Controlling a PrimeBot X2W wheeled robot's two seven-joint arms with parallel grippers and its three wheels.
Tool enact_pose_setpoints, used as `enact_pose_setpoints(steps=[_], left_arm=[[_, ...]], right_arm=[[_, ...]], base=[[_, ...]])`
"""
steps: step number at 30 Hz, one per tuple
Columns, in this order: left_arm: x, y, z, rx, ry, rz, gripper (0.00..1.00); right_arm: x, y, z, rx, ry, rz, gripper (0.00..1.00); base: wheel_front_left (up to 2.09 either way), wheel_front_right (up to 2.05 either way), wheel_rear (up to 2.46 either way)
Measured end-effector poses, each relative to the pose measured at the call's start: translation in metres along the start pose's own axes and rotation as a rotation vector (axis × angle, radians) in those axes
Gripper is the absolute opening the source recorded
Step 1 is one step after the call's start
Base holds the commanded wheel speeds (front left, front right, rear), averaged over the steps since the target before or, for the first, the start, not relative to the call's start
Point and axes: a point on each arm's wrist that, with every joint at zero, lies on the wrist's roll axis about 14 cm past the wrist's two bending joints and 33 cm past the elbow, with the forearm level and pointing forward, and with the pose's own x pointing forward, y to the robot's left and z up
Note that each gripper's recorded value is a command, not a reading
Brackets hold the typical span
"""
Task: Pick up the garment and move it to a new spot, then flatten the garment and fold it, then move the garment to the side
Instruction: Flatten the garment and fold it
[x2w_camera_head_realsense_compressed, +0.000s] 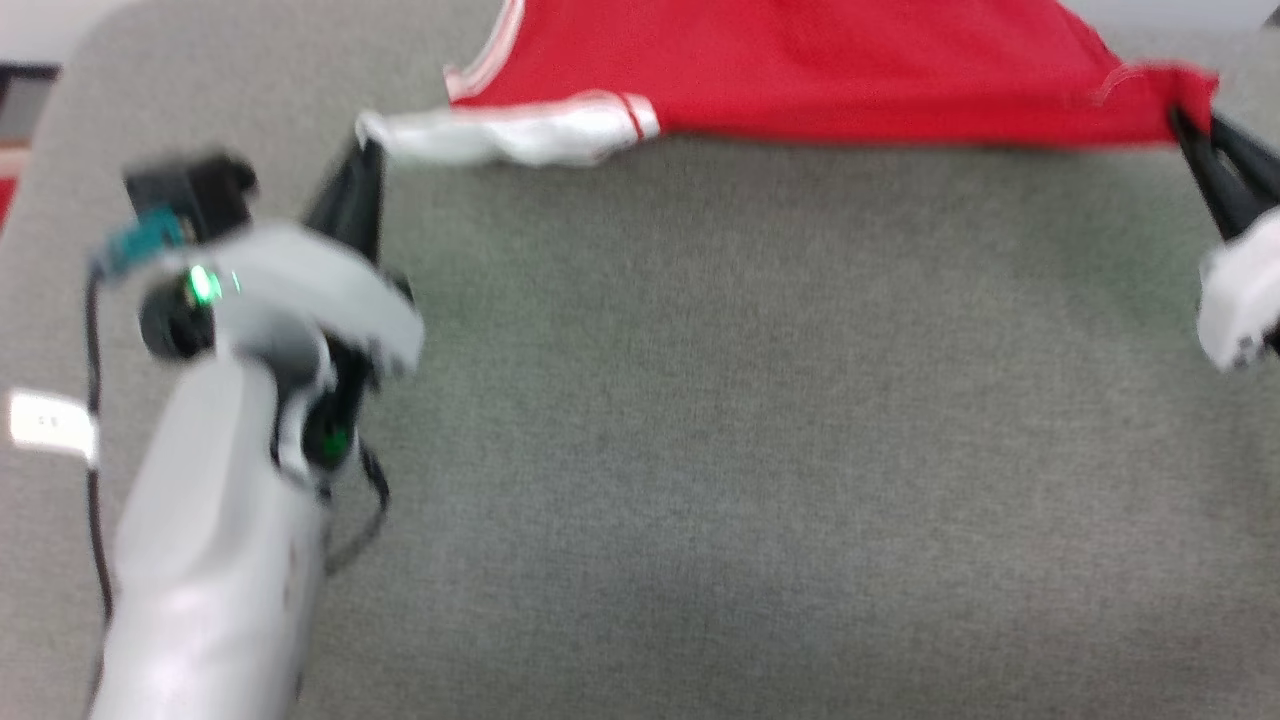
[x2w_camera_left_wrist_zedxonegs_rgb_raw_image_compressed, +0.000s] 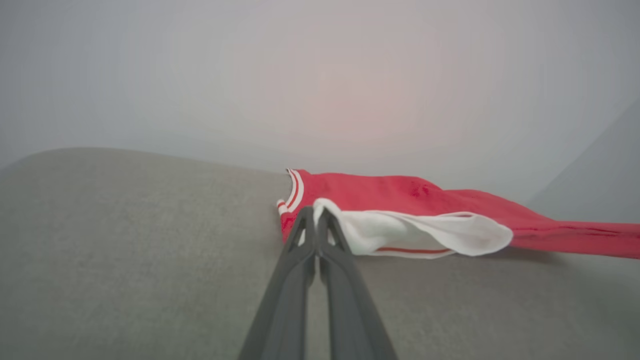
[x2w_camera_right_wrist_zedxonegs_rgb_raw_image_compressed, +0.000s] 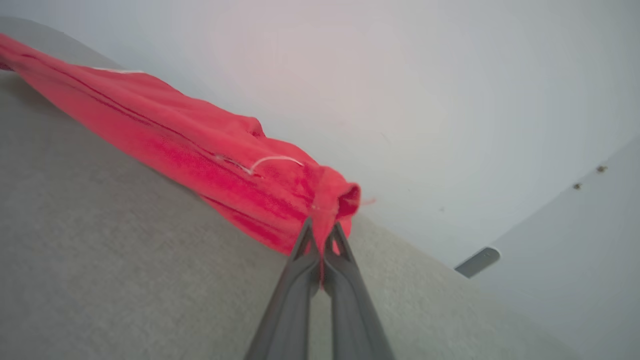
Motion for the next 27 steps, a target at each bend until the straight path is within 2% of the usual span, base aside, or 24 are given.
enact_pose_setpoints(steps=[7,11,21,27], left_arm=[[-0.083,-0.004,-0.01,-0.056,0.067,0.055,0.0],[-0.124,-0.006,-0.022,-0.075,0.125,0.086,0.0],[-0.207,-0.025,-0.089,-0.162,0.409,0.136,0.0],[-0.241,-0.033,-0.116,-0.175,0.573,0.146,0.0]], right_arm=[[-0.062,0.019,-0.008,0.029,0.068,0.057,0.0],[-0.094,0.017,-0.018,0.051,0.112,0.045,0.0],[-0.168,0.067,-0.083,0.183,0.367,0.147,0.0],[-0.194,0.08,-0.101,0.256,0.458,0.168,0.0]], base=[[0.0,0.0,0.0],[0.0,0.0,0.0],[0.0,0.0,0.0],[0.0,0.0,0.0]])
